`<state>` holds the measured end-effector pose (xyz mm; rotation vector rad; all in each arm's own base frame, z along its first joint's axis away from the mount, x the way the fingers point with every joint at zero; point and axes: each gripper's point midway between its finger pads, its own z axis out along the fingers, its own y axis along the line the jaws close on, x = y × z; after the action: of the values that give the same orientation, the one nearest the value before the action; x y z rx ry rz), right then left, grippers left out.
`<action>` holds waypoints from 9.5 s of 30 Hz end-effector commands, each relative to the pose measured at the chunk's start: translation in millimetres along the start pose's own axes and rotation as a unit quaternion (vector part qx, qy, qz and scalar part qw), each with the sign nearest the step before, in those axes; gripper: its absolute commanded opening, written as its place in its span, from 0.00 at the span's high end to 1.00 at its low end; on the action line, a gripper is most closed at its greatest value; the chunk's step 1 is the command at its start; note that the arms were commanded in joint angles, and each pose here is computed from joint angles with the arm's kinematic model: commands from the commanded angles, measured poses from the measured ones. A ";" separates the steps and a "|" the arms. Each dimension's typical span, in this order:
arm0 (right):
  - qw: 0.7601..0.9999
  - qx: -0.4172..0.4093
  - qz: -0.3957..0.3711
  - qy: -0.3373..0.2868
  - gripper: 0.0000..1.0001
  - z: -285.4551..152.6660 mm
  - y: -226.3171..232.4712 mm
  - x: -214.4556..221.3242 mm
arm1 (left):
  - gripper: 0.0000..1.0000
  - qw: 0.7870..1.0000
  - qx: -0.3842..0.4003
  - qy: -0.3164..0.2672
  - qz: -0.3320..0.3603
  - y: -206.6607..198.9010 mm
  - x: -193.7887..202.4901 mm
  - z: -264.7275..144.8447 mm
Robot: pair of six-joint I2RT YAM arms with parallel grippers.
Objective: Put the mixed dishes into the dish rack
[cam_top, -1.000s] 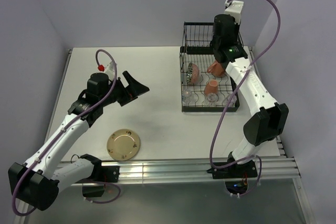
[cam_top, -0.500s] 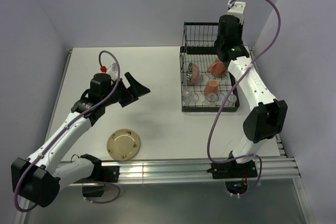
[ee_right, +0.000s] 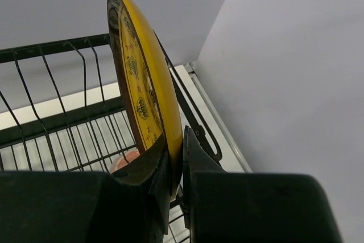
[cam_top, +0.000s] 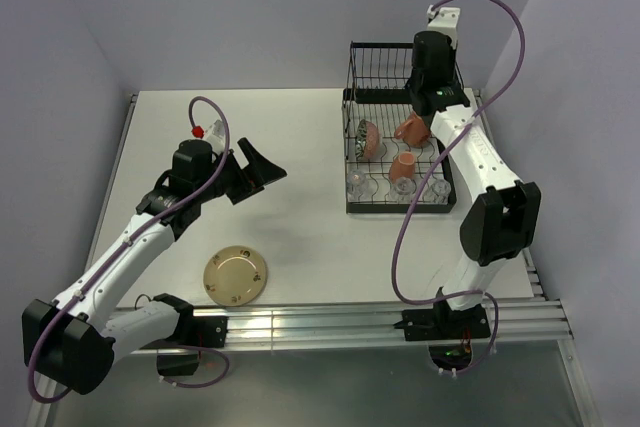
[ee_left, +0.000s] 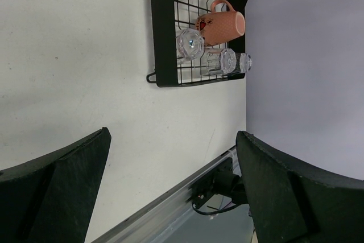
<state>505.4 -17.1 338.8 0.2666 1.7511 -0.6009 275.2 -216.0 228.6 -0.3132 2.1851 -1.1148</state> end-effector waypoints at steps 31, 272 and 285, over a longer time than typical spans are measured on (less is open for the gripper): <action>1.000 -0.013 0.005 0.025 0.73 17.6 22.9 19.6 | 0.01 1.000 0.011 -0.001 0.023 -0.3 0.5 2.2; 1.000 0.020 -0.009 0.017 1.00 -36.2 104.9 5.0 | 0.01 0.986 -0.079 -0.139 0.045 -36.0 -58.6 -95.7; 0.999 0.014 -0.004 0.029 0.90 -37.5 105.9 16.6 | 0.01 0.986 -0.080 -0.138 0.045 -35.2 -56.7 -99.0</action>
<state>525.6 95.9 301.4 0.2694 1.8023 -0.6365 253.4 -146.5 313.9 -0.4543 2.0548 -0.7768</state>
